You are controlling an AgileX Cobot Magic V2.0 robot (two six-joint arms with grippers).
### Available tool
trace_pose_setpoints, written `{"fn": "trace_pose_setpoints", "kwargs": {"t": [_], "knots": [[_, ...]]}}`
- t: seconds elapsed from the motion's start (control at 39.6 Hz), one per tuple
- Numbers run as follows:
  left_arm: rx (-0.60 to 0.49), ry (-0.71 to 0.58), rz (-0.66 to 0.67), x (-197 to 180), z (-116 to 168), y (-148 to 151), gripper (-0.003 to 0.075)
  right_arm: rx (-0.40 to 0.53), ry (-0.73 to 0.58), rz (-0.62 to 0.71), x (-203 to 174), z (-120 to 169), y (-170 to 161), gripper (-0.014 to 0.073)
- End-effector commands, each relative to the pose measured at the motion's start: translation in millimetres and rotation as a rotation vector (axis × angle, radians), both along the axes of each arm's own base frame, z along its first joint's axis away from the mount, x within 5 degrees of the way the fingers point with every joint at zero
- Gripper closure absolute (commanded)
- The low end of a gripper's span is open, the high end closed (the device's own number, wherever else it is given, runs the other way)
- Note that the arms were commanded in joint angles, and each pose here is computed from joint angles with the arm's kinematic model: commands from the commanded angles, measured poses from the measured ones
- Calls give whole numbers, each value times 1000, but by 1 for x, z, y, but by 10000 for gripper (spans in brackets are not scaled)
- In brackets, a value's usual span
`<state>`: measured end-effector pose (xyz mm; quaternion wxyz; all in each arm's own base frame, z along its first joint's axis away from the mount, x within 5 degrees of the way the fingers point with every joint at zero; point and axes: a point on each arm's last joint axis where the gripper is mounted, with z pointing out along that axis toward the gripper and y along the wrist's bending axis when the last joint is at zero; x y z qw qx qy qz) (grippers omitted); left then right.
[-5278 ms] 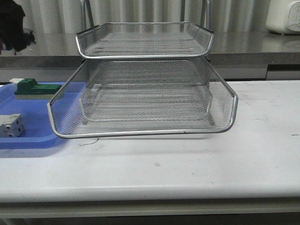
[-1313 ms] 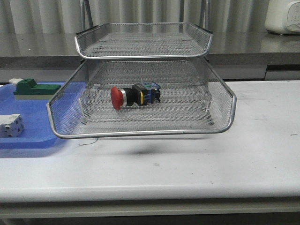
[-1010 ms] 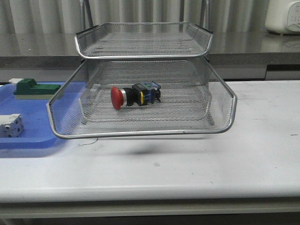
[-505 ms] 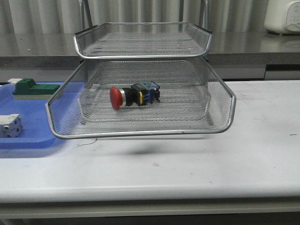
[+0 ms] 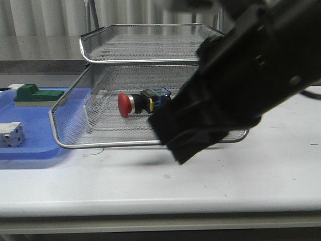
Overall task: Place button on rack with both arms
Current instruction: 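Push the middle mesh tray back into the rack with the right gripper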
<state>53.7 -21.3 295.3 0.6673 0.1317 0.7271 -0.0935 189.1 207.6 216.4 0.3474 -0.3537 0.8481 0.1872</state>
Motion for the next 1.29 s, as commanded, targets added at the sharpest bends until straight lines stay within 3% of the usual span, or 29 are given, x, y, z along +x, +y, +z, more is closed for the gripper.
{"fn": "trace_pose_setpoints", "kwargs": {"t": [0.0, 0.3, 1.26], "knots": [[-50, -83, 20, 0, 15, 2, 739, 44, -57, 14, 11, 8, 23, 704], [-50, -83, 20, 0, 15, 2, 739, 7, -43, -8, 48, -10, 47, 704], [-50, -83, 20, 0, 15, 2, 739, 37, -166, -131, 147, 13, 46, 704]]}}
